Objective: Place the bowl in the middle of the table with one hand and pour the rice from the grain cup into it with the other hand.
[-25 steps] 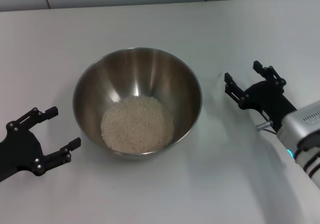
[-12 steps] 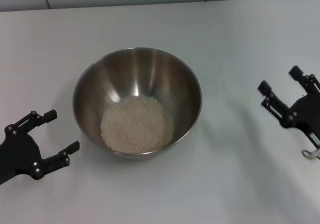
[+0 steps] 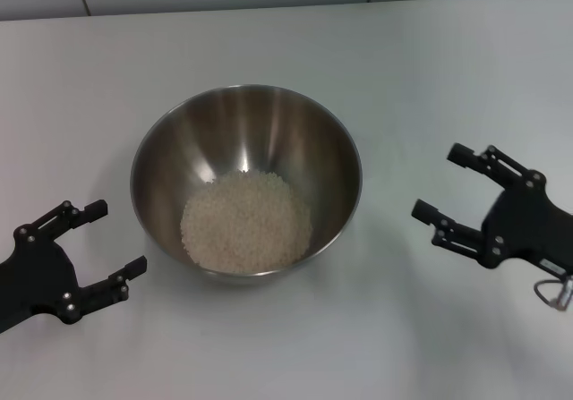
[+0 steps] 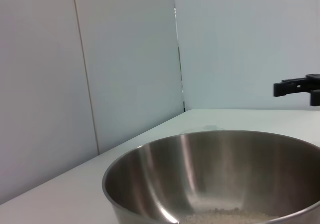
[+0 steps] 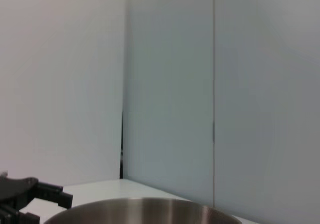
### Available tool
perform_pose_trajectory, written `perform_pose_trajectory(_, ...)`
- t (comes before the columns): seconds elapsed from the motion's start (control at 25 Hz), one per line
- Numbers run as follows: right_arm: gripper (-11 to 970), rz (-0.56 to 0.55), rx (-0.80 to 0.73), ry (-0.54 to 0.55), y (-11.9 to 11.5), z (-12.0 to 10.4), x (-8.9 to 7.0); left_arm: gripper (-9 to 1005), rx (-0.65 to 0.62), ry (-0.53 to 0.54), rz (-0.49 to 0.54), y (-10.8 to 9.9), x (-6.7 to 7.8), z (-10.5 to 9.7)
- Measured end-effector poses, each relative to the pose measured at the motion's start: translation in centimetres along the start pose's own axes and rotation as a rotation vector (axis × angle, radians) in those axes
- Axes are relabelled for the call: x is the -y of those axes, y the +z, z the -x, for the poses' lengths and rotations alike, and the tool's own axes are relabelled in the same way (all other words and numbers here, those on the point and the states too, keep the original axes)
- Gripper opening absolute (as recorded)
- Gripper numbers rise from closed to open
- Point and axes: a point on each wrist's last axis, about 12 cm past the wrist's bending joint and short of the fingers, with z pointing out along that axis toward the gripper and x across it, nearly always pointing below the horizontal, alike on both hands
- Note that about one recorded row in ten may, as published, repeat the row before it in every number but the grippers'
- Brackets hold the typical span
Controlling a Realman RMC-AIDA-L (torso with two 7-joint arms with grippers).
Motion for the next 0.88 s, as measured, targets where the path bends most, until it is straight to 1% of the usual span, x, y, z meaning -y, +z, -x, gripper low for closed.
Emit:
perform_pose_trajectory(0.08,830,0.026,-0.015,-0.016,0.8,0.1,0.5,846,0.0,0.001,-0.002,0.0,0.0,0.0)
perform_pose_trajectory(0.36,830,0.07,-0.087,-0.024,2.2,-0.4,0.9,846,0.002,-0.003,-0.009,0.1,-0.1,0.2)
perform_pose_trajectory(0.88,830,0.062,-0.119,-0.022,2.3,-0.8,1.0,846,0.002,-0.002,-0.016,0.2,-0.3,0.3)
